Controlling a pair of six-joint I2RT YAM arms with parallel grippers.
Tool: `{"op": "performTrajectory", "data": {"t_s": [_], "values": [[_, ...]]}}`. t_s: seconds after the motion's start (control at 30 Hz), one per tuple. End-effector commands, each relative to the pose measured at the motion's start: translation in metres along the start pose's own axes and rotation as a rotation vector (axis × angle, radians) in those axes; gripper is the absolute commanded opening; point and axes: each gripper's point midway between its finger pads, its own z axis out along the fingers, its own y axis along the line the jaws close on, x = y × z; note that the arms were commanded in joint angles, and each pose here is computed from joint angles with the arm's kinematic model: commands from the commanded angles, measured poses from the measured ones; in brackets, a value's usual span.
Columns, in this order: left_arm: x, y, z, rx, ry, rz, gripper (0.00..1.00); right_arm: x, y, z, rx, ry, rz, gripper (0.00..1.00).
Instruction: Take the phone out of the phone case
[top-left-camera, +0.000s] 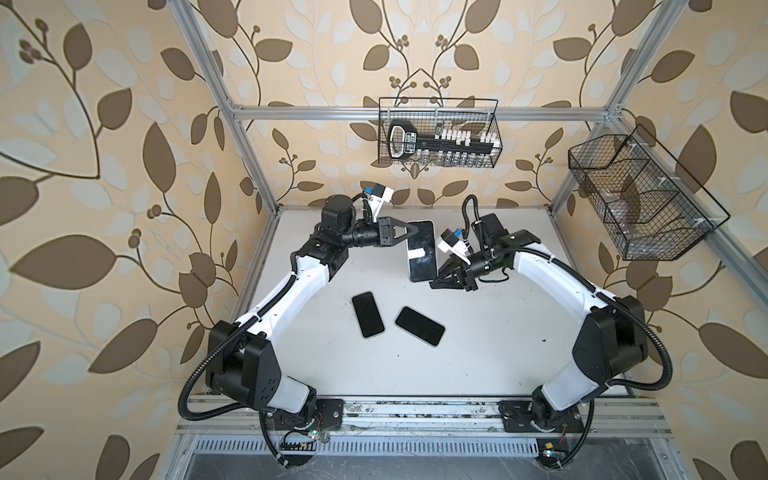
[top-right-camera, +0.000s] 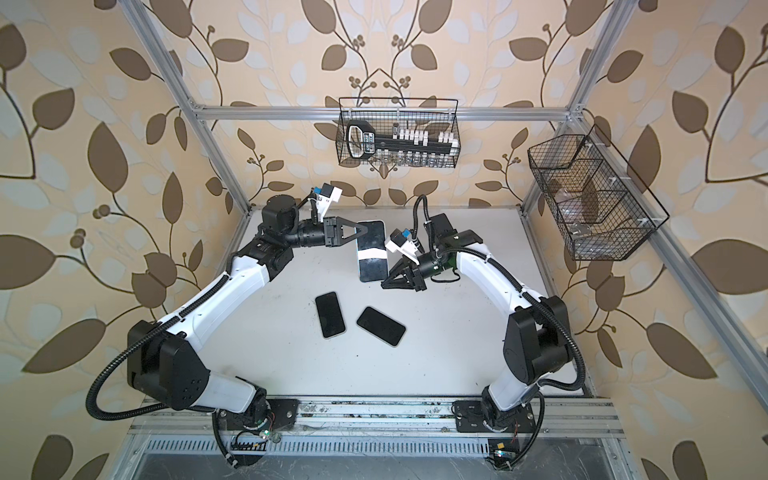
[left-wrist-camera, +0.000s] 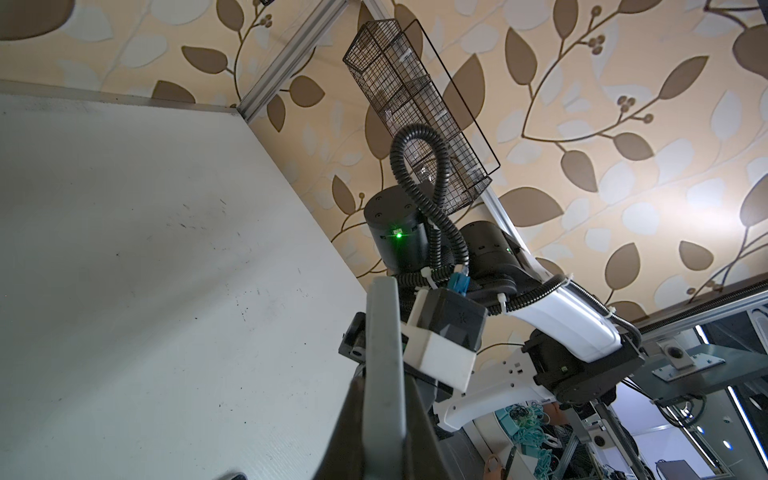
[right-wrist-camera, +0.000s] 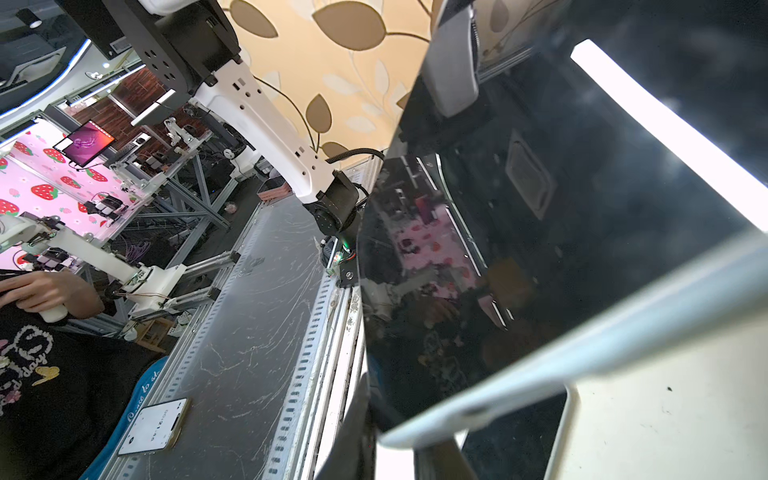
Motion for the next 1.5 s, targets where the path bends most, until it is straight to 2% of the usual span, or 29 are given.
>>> {"op": "performTrajectory", "data": {"t_s": [0.0, 0.27, 0.53, 0.67, 1.0, 1.47], "values": [[0.000, -0.040, -0.004, 0.084, 0.003, 0.085, 0.00, -0.011, 0.001, -0.001, -0.013, -0.020, -0.053, 0.12], [0.004, -0.043, 0.000, 0.099, 0.005, 0.079, 0.00, -0.016, 0.005, -0.001, -0.004, -0.027, -0.069, 0.02], [0.000, -0.048, 0.001, 0.121, -0.014, 0.053, 0.00, -0.018, -0.002, 0.001, 0.068, -0.047, -0.087, 0.02], [-0.002, -0.053, 0.001, 0.129, -0.025, -0.013, 0.00, -0.026, -0.010, -0.004, 0.156, -0.086, -0.131, 0.02], [0.008, -0.062, -0.001, 0.131, -0.020, -0.088, 0.00, -0.017, -0.025, -0.003, 0.202, -0.090, -0.113, 0.03], [0.003, -0.073, 0.001, 0.179, -0.040, -0.110, 0.00, -0.017, -0.043, -0.009, 0.311, -0.132, -0.098, 0.04]]}}
